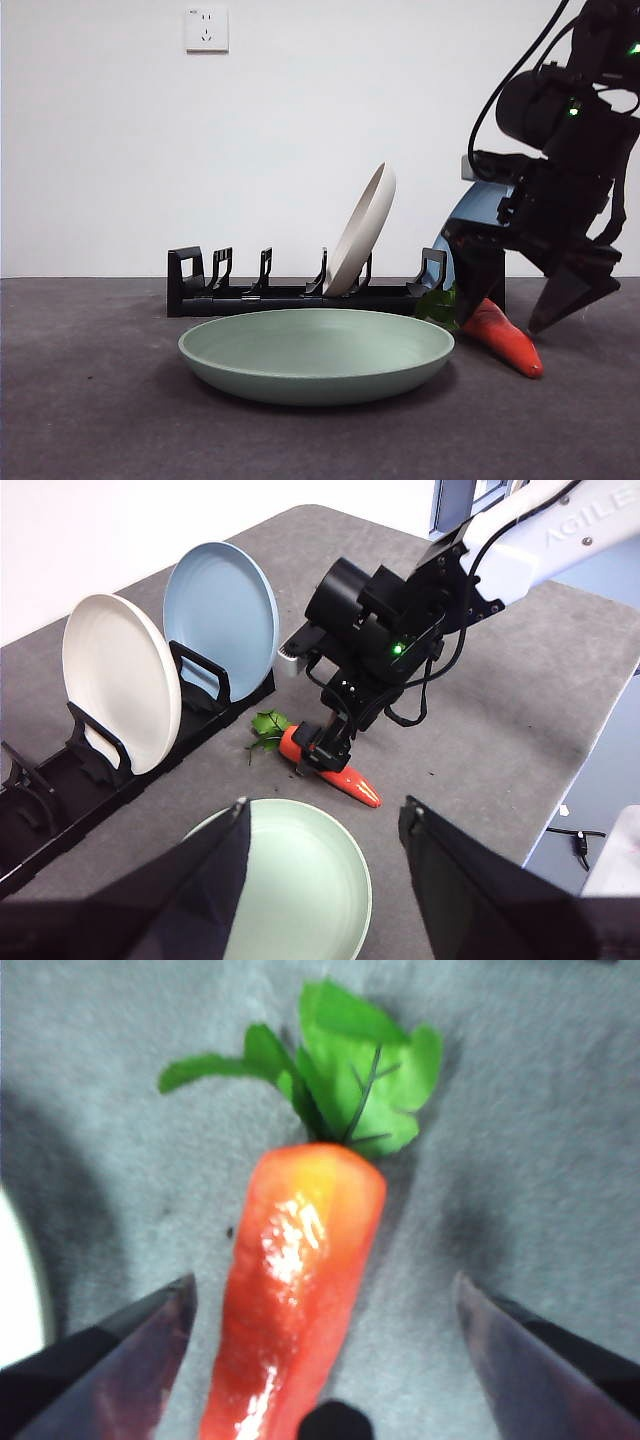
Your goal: Take the green plate from the plate rack,put the plate on the table,take the carrot from the table,put the carrot in the plate
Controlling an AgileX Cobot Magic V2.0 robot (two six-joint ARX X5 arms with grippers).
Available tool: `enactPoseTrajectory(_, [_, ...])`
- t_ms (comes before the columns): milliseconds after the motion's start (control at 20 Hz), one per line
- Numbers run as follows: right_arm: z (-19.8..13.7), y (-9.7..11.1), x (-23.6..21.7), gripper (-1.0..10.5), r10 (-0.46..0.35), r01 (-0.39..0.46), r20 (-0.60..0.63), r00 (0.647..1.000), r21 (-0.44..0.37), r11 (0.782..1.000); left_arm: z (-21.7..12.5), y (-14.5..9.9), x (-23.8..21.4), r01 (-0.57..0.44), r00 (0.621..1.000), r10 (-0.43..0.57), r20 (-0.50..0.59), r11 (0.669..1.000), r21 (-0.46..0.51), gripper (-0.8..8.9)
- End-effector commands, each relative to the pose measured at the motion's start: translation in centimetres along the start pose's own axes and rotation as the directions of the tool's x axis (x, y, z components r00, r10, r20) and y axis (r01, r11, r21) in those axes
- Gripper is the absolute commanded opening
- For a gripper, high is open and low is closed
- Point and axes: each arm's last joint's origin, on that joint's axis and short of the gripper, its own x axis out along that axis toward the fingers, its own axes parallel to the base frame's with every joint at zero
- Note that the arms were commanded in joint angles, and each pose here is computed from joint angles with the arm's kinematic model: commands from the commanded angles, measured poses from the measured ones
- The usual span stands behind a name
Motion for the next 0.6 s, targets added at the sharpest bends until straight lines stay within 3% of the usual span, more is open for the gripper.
enactPoseTrajectory(50, [-0.1,0.2,0.7,3.0,0.001,0.0,-0.007,1.0,0.016,1.0,0.0,-0.1,0.0,0.002,1.0,-0.002,0.001,1.0,-0.007,2.56])
enactPoseTrajectory(200, [-0.1,0.2,0.7,1.7,0.008,-0.007,-0.008,1.0,0.016,1.0,0.0,0.0,0.0,0.0,1.0,0.0,0.001,1.0,-0.007,2.56])
enactPoseTrajectory(300, [-0.1,0.2,0.7,0.0,0.009,-0.009,-0.011,1.0,0.017,1.0,0.0,0.0,0.0,0.0,1.0,0.0,0.001,1.0,-0.007,2.56])
enactPoseTrajectory(600, [0.2,1.3,-2.3,-0.2,0.049,-0.049,0.02,0.999,-0.001,0.999,-0.3,0.0,0.0,-0.005,1.0,0.005,-0.021,1.0,-0.001,2.56])
